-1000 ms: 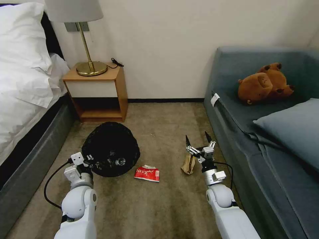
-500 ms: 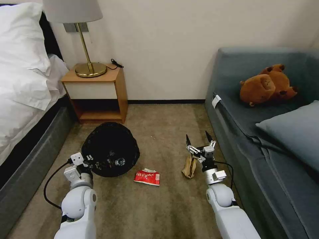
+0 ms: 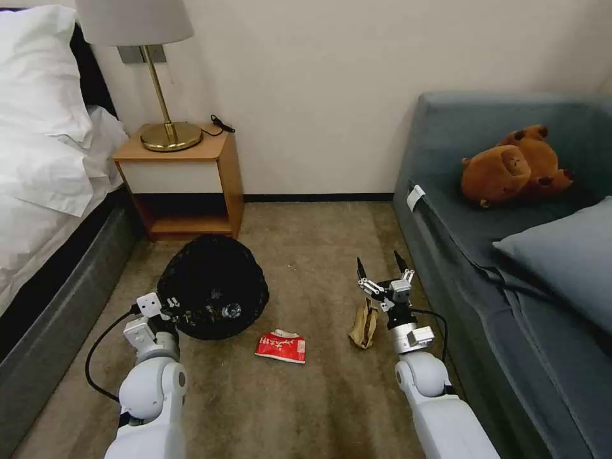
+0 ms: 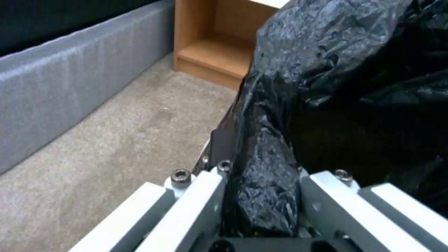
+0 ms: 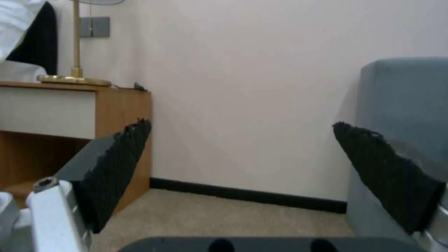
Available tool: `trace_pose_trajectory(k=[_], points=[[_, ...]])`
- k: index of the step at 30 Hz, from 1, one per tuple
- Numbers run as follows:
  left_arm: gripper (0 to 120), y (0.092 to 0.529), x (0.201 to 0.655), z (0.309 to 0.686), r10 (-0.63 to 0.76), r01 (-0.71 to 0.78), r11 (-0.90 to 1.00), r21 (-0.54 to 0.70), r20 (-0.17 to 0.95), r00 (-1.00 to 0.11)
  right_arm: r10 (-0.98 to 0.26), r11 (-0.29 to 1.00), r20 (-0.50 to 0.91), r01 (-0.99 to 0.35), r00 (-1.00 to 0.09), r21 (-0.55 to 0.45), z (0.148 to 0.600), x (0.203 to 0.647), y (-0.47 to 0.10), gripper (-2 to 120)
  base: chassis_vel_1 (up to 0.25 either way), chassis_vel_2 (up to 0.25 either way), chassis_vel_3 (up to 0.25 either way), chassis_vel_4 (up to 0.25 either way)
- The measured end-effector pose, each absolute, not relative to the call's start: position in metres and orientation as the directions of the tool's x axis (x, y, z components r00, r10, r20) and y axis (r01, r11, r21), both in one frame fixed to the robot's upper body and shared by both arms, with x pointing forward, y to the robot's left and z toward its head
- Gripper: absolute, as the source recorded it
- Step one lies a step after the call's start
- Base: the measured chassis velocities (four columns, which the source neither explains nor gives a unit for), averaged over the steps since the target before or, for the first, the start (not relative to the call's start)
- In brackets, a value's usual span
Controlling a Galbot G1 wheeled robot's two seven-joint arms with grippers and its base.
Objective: Pick up the trash bin, then pick up the garbage on the floor and place it into the trash bin.
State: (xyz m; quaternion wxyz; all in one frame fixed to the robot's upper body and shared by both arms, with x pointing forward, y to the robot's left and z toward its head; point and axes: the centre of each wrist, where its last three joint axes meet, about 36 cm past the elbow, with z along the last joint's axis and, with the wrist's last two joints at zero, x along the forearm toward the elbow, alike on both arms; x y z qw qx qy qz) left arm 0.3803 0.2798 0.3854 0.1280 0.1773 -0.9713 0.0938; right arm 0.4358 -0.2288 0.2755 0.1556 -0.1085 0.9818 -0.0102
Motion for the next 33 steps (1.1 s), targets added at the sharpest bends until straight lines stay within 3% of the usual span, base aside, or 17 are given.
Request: trace_pose_trajectory(k=[29, 33], points=[[2, 0.28, 0.377, 0.382, -0.321, -0.37, 0.92, -0.13, 0.293, -0.901, -0.245, 0.969, -0.369, -0.24, -0.896, -0.058, 0.284, 0.446, -0.214, 100, -0.001, 0.001, 0.001, -0.002], [2, 0.279, 0.377, 0.382, -0.321, -0.37, 0.92, -0.131, 0.293, -0.901, -0.205, 0.978, -0.352, -0.202, -0.913, -0.048, 0.29, 0.448, -0.211, 100, 0.0, 0.0, 0.0, 0.0]])
